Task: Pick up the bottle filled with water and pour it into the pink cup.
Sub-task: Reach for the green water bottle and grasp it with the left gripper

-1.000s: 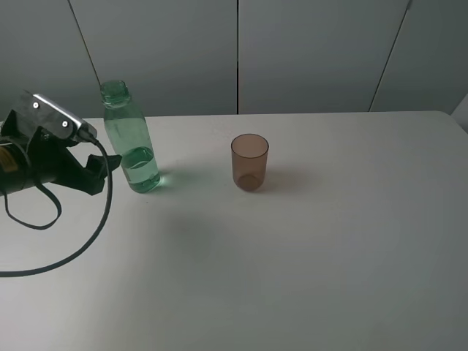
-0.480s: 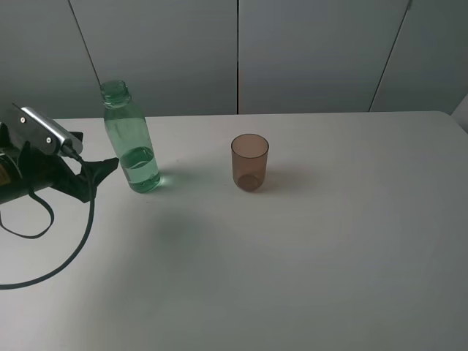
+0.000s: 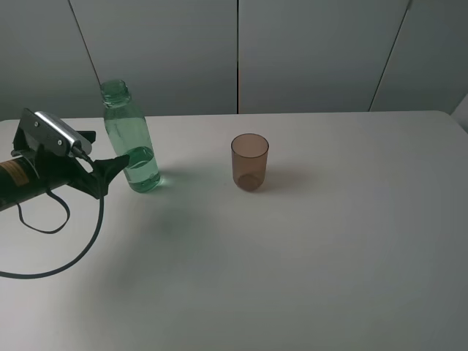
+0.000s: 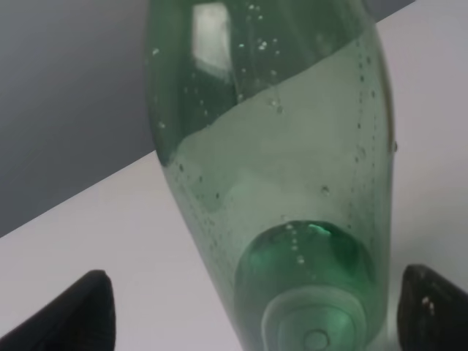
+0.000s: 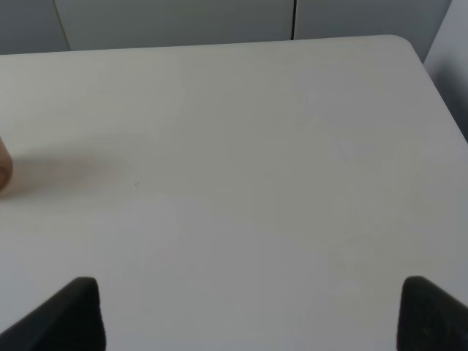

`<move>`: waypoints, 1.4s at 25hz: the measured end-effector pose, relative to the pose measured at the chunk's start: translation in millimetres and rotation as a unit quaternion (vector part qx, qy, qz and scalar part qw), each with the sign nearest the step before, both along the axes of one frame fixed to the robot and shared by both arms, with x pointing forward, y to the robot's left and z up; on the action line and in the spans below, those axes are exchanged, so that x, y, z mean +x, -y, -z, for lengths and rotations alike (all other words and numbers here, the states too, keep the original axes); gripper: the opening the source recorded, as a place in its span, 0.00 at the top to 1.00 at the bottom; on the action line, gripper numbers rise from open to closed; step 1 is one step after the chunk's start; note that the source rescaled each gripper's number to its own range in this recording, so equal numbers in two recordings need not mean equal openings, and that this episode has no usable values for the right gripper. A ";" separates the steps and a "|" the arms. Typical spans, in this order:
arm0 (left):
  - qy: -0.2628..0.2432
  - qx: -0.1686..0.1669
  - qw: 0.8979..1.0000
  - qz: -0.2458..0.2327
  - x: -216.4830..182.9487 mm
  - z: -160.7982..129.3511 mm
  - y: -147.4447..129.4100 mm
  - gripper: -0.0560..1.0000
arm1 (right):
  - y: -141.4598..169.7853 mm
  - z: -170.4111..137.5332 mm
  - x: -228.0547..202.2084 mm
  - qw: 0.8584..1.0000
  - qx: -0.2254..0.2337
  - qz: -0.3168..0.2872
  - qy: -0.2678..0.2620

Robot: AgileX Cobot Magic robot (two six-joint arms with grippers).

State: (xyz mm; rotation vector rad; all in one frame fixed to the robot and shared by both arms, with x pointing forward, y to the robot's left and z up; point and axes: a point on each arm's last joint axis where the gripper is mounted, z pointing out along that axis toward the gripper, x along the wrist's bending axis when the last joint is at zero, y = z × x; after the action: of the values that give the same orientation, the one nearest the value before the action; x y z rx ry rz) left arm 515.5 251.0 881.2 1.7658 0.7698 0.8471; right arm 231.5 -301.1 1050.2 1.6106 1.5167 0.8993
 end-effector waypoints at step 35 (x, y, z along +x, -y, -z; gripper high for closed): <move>0.020 -0.019 0.998 0.056 44.9 24.6 35.4 0.01 | 0.0 0.0 0.0 1.000 0.000 0.000 0.000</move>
State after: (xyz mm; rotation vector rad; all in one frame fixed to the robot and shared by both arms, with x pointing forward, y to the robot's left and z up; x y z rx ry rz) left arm 560.4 215.7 856.5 1.7361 0.6496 0.7858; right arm 231.5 -301.1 1050.2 1.6106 1.5167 0.8993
